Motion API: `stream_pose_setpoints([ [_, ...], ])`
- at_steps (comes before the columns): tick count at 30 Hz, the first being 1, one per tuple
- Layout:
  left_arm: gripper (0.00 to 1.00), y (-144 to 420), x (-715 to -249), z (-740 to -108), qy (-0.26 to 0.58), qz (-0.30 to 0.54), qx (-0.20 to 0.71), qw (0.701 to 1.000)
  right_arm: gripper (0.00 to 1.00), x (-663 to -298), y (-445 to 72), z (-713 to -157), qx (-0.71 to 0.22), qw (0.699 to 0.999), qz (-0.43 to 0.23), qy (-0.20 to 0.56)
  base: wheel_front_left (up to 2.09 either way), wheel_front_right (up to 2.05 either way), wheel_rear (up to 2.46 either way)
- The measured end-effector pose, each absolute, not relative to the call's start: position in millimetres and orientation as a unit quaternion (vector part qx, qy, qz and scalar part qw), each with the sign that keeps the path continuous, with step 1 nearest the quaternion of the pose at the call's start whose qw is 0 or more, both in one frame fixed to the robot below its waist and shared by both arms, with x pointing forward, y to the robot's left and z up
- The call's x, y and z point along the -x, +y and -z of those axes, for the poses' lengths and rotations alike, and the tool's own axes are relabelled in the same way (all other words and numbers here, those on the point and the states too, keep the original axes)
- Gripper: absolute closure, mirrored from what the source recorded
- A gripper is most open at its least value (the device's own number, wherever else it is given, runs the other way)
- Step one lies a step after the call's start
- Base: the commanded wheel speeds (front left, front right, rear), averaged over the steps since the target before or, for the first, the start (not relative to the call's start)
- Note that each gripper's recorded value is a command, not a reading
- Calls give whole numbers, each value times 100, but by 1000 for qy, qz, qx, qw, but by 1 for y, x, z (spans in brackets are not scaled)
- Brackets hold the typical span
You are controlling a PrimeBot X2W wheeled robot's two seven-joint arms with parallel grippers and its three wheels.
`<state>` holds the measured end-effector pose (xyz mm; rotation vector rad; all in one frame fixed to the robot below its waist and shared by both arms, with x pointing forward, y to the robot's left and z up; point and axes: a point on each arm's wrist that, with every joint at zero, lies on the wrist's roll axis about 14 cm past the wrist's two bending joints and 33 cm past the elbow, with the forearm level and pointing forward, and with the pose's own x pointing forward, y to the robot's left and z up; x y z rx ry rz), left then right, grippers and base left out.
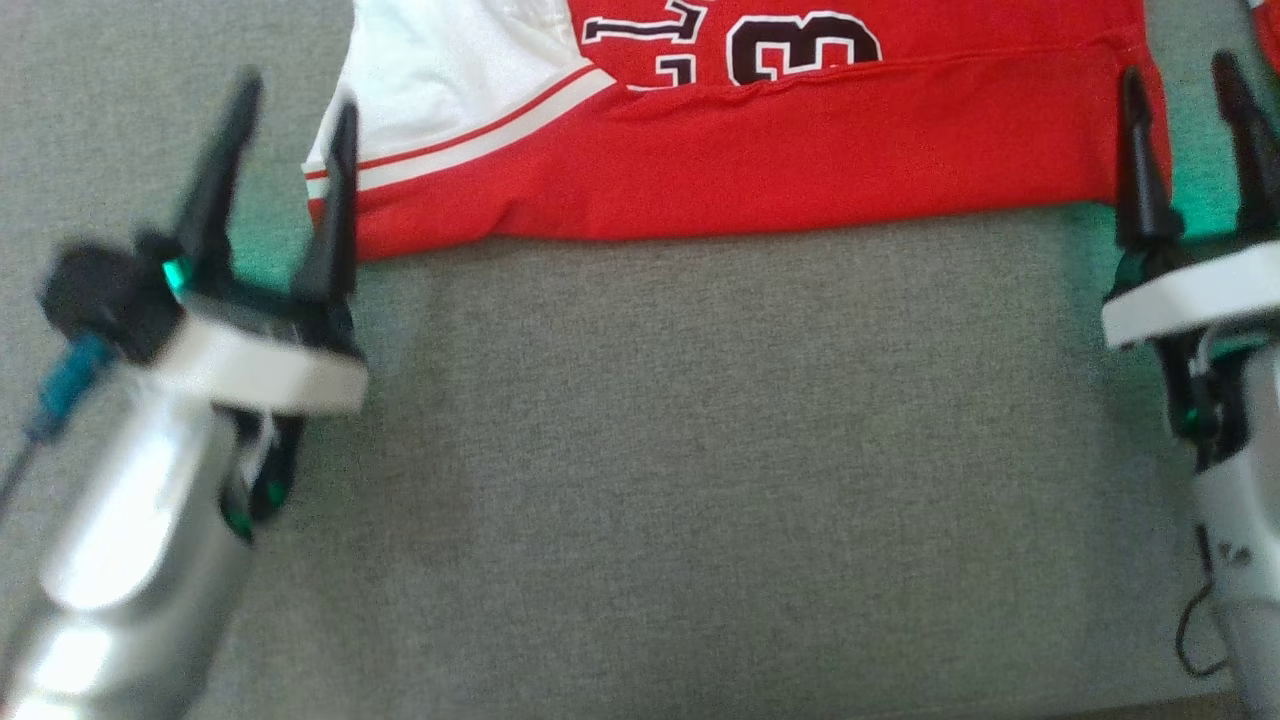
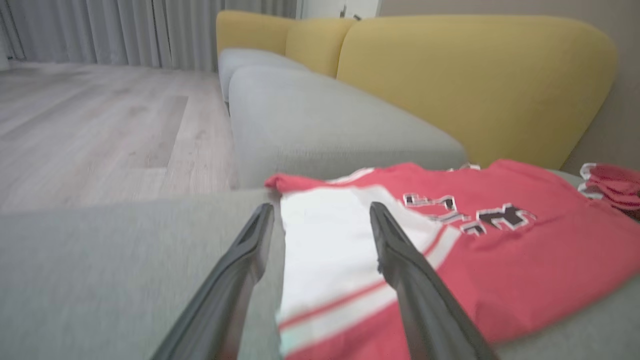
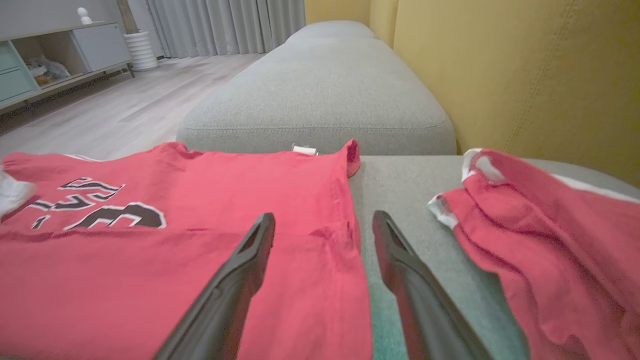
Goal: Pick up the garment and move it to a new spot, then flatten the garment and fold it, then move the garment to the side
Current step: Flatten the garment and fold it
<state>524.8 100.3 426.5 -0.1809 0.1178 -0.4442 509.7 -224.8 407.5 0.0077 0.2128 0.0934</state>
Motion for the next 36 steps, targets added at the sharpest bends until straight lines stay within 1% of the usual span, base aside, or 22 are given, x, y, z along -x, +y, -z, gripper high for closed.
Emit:
stream_pose_setpoints([
  [5, 0, 115, -487, -376, 138, 170, 91, 971, 0, -488, -221, -388, -20, 990, -42, 134, 0, 0, 0],
  [10, 0, 116, -486, -364, 165, 167, 83, 969, 0, -481, -224, -385, -27, 990, -35, 136, 0, 0, 0],
  [16, 0, 108, -482, -355, 195, 190, 79, 959, 0, -477, -227, -381, -25, 989, -31, 141, 0, 0, 0],
  [17, 4, 107, -481, -354, 200, 193, 77, 958, 0, -477, -227, -381, -25, 989, -31, 142, 0, 0, 0],
  [18, 24, 106, -480, -354, 205, 198, 76, 956, 0, -476, -227, -381, -25, 989, -32, 142, 0, 0, 0],
  [19, 50, 104, -480, -354, 208, 204, 74, 954, 0, -476, -227, -380, -25, 989, -32, 143, 0, 0, 0],
  [20, 72, 103, -478, -353, 214, 210, 74, 951, 0, -476, -226, -379, -25, 989, -32, 145, 0, 0, 0],
  [21, 100, 101, -477, -353, 219, 218, 72, 948, 0, -475, -226, -379, -26, 988, -32, 146, 0, 0, 0],
  [27, 100, 100, -474, -357, 223, 229, 73, 945, 0, -476, -226, -373, -50, 986, -25, 158, 0, 0, 0],
  [32, 100, 102, -471, -362, 213, 231, 71, 947, 0, -492, -227, -378, -71, 985, -17, 153, 0, 0, 0],
  [35, 100, 106, -468, -364, 213, 228, 68, 948, 0, -491, -228, -365, -75, 978, -19, 194, 0, 0, 0],
  [36, 100, 107, -468, -365, 211, 227, 66, 948, 4, -489, -227, -360, -78, 974, -20, 211, 0, 0, 0],
])
